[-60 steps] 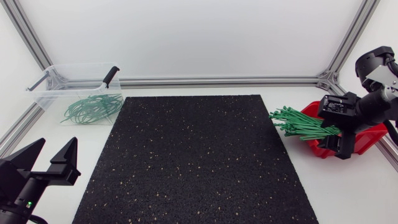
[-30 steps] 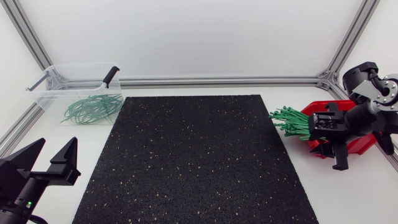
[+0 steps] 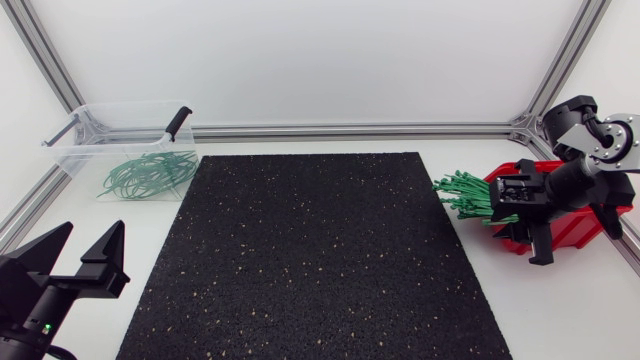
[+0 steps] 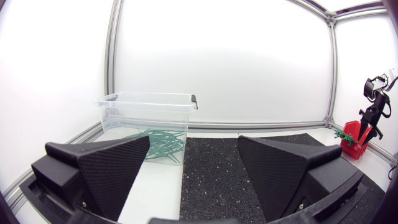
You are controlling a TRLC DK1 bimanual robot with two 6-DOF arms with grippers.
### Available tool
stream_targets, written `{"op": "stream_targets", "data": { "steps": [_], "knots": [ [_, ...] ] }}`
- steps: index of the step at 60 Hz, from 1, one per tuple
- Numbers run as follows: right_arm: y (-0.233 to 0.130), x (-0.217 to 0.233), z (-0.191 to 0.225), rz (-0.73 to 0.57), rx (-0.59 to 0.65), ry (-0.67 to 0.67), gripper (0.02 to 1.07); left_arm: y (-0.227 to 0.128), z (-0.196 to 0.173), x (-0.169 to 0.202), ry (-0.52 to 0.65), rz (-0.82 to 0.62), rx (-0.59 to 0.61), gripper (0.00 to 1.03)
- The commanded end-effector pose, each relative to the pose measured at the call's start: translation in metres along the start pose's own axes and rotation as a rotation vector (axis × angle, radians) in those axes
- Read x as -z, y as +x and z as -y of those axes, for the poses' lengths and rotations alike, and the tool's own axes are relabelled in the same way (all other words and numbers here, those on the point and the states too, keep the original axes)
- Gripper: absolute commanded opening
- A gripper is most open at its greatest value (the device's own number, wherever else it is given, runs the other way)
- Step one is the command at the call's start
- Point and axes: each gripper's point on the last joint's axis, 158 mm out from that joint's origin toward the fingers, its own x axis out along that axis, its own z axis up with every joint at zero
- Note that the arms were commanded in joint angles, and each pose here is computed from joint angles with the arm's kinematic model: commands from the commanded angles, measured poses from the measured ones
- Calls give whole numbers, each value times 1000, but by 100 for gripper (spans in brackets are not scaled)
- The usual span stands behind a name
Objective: Take a green cable tie from the red box, thread the tail through the head to close it, then place it in the transparent bin on the left.
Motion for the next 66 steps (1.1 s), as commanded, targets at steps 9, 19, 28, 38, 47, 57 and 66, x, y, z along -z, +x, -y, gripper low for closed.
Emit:
{"op": "stream_targets", "data": {
  "steps": [9,19,28,38,47,57,66],
  "knots": [
    [5,-1,8,-6,-4,-35,48,1,1,24,-14,-56,6,99],
    [10,-1,3,-13,-26,-43,48,1,0,24,-13,-55,5,99],
    [13,-1,1,-13,-32,-47,43,1,2,24,-12,-56,11,99],
    [15,2,1,-23,-27,-55,39,2,2,24,-12,-57,12,99],
    [13,5,-1,-32,-25,-73,29,2,2,24,-12,-57,12,99],
    [15,7,-5,-37,-35,-78,28,2,2,24,-12,-57,12,99],
    [14,8,-5,-37,-29,-83,28,2,3,24,-12,-58,14,99]
  ]
}}
